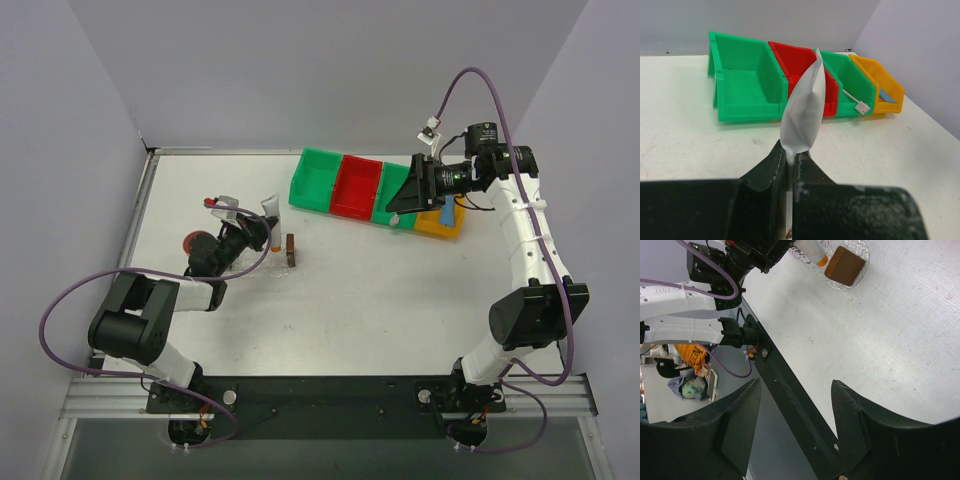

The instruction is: Prepare toiletry sets of a toothbrush and toothpaste on the tray

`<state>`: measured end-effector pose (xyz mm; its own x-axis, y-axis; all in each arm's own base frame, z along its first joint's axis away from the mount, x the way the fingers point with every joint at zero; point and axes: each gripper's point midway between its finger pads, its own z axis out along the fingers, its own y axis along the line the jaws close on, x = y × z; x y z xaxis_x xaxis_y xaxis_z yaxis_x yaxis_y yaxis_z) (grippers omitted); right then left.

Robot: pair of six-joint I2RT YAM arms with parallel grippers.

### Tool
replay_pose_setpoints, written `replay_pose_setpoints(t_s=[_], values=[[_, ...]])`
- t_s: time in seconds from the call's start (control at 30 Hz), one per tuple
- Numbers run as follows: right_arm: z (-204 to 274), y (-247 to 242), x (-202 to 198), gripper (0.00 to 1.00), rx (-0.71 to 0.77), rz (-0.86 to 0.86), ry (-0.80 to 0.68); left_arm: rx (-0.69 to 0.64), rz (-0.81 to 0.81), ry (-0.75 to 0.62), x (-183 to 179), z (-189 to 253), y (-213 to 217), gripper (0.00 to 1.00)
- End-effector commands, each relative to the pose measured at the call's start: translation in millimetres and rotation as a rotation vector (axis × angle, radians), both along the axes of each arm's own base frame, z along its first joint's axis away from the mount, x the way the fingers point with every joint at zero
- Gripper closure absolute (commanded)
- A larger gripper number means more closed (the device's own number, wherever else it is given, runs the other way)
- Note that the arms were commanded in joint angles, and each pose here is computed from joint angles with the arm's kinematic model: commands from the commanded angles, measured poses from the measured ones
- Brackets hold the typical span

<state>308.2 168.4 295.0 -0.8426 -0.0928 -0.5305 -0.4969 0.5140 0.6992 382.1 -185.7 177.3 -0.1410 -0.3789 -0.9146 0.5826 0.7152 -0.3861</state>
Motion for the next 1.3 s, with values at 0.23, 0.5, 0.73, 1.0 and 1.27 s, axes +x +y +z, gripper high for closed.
replay_pose_setpoints(t_s=[0.23,0.5,0.73,1.0,1.27], values=[[8,3,-9,0.46,0.018,0.030,-0.036,-0.031,-0.014,-0.107,1,25,-6,1.00],[9,3,-9,0.46,0.021,0.034,-0.037,-0.020,-0.014,-0.112,0,22,-6,1.00],[10,4,-9,0.46,0.028,0.040,-0.040,-0.003,-0.014,-0.117,-2,20,-5,1.00],[11,5,-10,0.46,0.031,0.041,-0.041,-0.002,-0.007,-0.128,0,22,-4,0.97],[11,5,-10,0.46,0.032,0.044,-0.045,0.007,0.004,-0.132,-1,19,0,0.98]])
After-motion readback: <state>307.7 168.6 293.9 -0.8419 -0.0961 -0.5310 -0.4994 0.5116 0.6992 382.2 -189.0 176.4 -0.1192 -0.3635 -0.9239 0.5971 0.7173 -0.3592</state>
